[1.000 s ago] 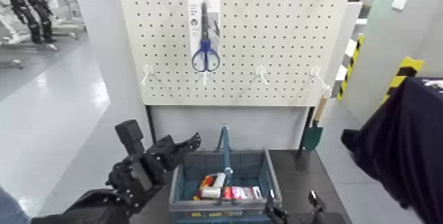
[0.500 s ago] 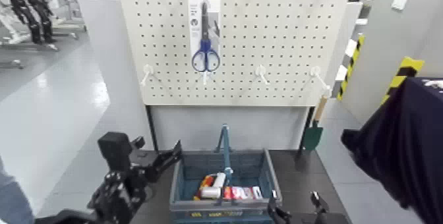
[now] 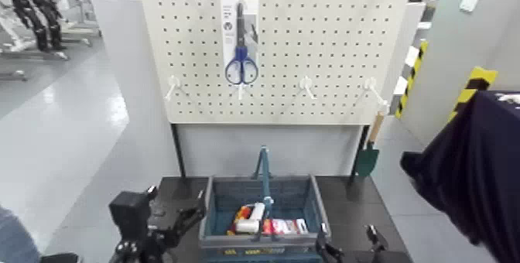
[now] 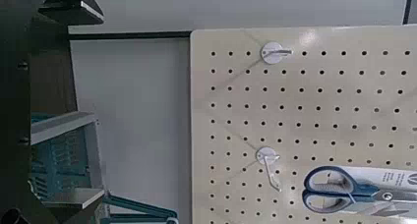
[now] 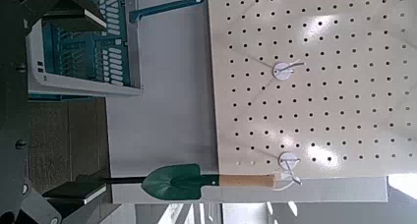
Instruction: Put the yellow paint brush into the crate.
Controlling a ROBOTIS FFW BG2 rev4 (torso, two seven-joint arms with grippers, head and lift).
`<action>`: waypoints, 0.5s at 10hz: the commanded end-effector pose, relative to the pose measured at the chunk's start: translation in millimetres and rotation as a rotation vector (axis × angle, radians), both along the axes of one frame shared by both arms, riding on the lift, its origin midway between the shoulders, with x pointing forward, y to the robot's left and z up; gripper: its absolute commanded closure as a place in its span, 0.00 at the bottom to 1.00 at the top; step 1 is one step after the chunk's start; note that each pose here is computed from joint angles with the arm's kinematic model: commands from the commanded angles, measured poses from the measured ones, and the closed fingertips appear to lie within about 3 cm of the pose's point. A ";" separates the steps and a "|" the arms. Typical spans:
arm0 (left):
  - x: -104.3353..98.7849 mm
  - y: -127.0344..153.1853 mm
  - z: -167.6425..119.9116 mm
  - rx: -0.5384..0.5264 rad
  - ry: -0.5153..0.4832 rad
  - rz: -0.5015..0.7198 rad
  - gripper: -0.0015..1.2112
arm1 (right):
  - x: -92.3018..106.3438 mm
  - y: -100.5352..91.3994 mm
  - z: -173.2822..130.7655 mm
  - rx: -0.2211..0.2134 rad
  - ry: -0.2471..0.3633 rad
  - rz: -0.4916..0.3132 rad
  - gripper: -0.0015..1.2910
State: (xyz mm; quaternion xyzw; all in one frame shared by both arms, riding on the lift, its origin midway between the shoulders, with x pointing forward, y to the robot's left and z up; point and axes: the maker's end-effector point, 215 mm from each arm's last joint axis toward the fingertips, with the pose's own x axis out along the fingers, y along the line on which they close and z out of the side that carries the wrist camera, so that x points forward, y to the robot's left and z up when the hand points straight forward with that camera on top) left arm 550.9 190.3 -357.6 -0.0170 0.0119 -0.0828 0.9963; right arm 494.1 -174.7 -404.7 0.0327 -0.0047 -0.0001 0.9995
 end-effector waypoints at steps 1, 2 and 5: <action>-25.9 0.9 -23.6 0.017 0.007 0.036 0.06 | -0.6 -0.3 0.3 0.002 -0.001 -0.002 0.12; -33.1 3.4 -29.0 0.030 0.003 0.052 0.06 | -0.4 -0.2 0.2 0.001 0.000 -0.001 0.11; -50.9 13.1 -44.0 0.032 -0.001 0.100 0.06 | -0.1 0.2 -0.8 0.001 0.007 0.002 0.12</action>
